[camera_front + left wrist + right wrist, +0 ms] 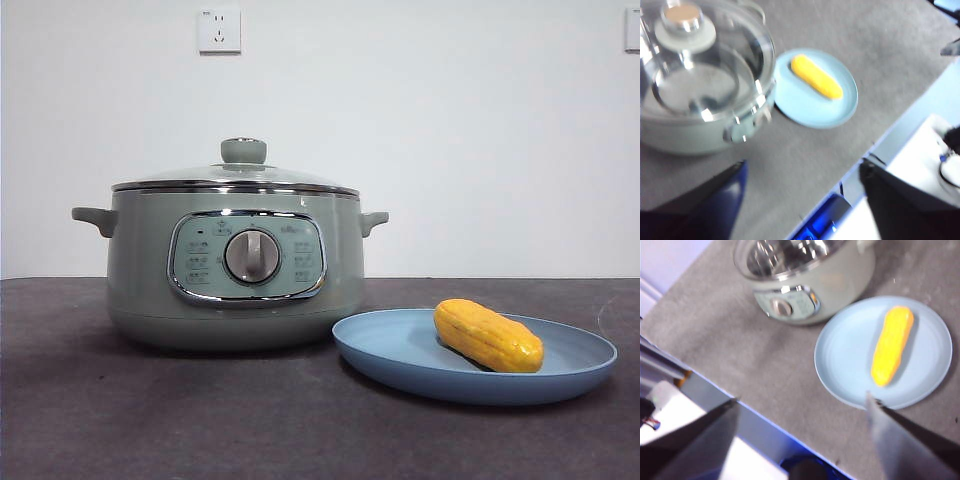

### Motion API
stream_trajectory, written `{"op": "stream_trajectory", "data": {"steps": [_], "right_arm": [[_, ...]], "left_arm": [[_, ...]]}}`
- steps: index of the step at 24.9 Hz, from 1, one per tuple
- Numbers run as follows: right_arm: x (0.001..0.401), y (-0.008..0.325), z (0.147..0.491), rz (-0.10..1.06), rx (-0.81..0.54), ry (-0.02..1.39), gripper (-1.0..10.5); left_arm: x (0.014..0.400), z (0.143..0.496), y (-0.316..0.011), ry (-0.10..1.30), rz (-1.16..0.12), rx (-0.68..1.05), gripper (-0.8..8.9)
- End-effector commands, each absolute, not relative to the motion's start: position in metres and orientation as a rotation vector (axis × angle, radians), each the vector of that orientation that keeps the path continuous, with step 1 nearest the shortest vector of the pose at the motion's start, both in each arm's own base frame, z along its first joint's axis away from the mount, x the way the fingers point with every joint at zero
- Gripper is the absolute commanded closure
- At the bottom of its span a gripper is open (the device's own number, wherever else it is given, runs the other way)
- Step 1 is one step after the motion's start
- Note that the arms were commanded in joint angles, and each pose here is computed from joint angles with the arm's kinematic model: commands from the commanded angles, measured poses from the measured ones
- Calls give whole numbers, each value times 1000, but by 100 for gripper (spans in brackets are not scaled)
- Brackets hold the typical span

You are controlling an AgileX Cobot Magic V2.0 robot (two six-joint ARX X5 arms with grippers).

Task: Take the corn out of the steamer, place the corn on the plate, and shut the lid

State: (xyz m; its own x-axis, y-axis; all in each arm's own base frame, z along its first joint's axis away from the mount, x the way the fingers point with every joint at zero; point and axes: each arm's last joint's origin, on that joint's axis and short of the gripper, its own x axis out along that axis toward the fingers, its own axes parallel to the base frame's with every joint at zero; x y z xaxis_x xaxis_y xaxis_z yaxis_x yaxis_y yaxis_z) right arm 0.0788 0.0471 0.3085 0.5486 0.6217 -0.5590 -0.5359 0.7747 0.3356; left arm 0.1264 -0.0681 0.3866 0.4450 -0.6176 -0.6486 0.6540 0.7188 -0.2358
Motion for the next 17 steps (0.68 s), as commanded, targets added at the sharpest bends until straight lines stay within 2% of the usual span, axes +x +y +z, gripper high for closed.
{"op": "stream_trajectory", "data": {"steps": [1, 17], "right_arm": [[78, 47, 308, 694, 118, 716, 950], [79, 47, 309, 688, 118, 707, 947]], "left_arm": [[123, 387, -67, 786, -796, 59, 819], [122, 387, -67, 786, -793, 60, 817]]}}
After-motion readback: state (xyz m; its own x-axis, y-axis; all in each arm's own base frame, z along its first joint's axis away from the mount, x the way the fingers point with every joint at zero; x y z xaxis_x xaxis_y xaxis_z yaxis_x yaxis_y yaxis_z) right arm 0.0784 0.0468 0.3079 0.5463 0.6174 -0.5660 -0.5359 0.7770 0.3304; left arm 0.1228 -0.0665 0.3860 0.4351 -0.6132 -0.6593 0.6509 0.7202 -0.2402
